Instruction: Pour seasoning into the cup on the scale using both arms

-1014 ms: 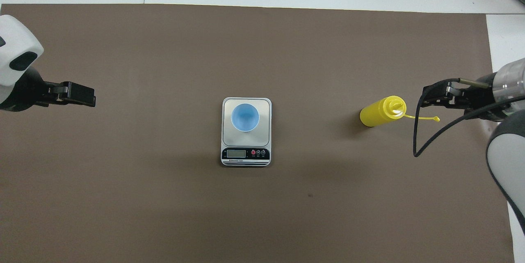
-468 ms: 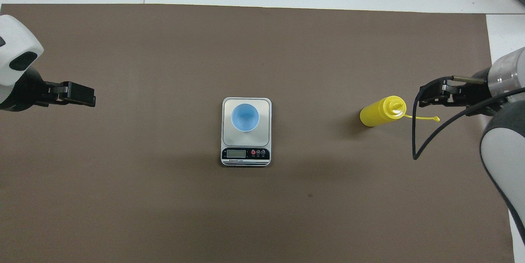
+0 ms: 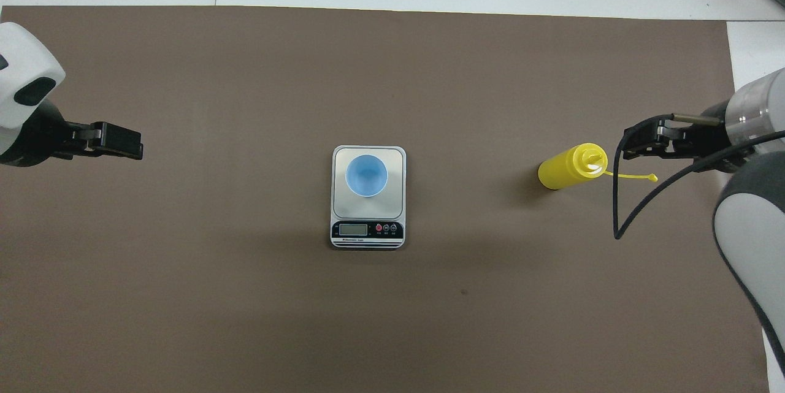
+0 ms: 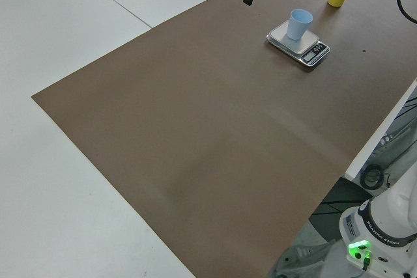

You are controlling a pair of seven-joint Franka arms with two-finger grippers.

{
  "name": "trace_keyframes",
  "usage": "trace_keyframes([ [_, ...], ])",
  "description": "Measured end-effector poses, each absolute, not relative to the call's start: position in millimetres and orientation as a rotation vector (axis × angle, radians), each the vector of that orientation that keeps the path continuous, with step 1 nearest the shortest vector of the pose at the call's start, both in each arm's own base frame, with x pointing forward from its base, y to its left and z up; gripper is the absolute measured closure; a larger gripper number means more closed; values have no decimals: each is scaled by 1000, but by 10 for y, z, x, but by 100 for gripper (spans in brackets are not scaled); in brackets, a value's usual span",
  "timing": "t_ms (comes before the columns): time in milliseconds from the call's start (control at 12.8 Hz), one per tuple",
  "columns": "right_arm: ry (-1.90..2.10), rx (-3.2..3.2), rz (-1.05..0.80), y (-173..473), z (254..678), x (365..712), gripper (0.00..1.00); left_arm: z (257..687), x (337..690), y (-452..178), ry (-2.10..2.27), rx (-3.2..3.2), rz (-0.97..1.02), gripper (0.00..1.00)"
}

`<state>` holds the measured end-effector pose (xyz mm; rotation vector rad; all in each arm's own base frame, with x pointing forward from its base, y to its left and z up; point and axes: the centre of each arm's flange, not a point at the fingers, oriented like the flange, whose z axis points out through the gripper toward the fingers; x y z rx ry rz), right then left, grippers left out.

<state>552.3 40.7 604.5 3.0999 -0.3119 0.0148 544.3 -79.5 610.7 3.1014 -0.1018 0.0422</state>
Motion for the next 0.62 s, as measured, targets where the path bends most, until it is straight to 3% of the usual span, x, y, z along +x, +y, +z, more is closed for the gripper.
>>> trace_keyframes([
  [624,-241,3107,27,384,6068,5534,0,6107,5443,-795,-102,3101,42,0],
])
